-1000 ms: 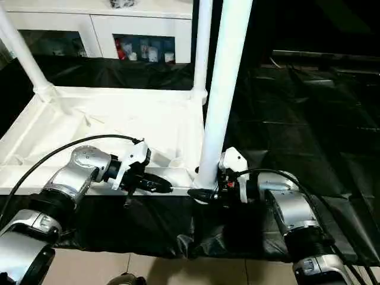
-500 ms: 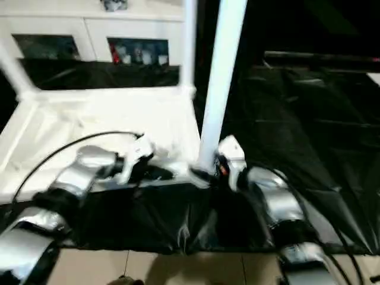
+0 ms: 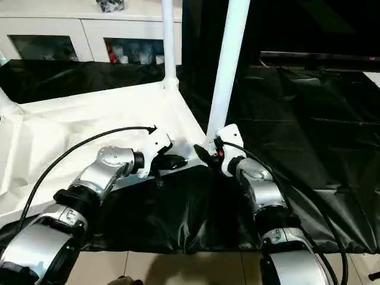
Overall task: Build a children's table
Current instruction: Rotate leg to tighten
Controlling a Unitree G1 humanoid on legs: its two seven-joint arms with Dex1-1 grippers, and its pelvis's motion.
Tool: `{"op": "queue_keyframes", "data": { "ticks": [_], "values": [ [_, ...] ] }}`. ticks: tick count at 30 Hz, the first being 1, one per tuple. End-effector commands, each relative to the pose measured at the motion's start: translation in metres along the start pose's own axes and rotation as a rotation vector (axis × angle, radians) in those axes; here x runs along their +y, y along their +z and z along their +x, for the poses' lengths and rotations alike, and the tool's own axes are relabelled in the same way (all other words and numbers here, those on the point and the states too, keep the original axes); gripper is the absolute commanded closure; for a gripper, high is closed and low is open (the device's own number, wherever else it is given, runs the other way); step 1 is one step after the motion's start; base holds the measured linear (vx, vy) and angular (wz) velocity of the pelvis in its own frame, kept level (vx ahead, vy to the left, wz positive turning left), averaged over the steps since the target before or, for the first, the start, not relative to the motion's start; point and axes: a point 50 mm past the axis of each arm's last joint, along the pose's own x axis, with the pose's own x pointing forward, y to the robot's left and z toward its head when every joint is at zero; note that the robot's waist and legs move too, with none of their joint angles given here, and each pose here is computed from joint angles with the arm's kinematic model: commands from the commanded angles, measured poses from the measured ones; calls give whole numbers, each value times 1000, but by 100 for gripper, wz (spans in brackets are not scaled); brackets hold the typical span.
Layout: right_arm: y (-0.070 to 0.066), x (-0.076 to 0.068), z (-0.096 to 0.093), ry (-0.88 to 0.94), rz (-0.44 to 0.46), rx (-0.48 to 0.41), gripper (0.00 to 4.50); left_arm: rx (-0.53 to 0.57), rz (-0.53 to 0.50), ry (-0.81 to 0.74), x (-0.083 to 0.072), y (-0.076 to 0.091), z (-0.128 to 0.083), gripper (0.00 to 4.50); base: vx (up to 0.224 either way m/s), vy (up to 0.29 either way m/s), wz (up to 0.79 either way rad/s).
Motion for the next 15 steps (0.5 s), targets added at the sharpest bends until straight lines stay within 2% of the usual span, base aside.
{"op": "queue_keyframes", "data": {
  "ticks": [1, 8, 11, 15],
  "values": [
    [-17, 35, 9, 209, -21, 71, 66, -63, 65, -105, -13, 20, 13, 450, 0, 0, 0],
    [-13, 32, -8, 381, -40, 39, 66, -55, 86, -222, -14, 14, -1, 450, 0, 0, 0],
    [-14, 32, -25, 530, -63, 57, 66, -56, 98, -304, -13, 12, -14, 450, 0, 0, 0],
    [-15, 32, -35, 618, -83, 72, 66, -56, 103, -345, -12, 10, -21, 450, 0, 0, 0]
  ]
}}
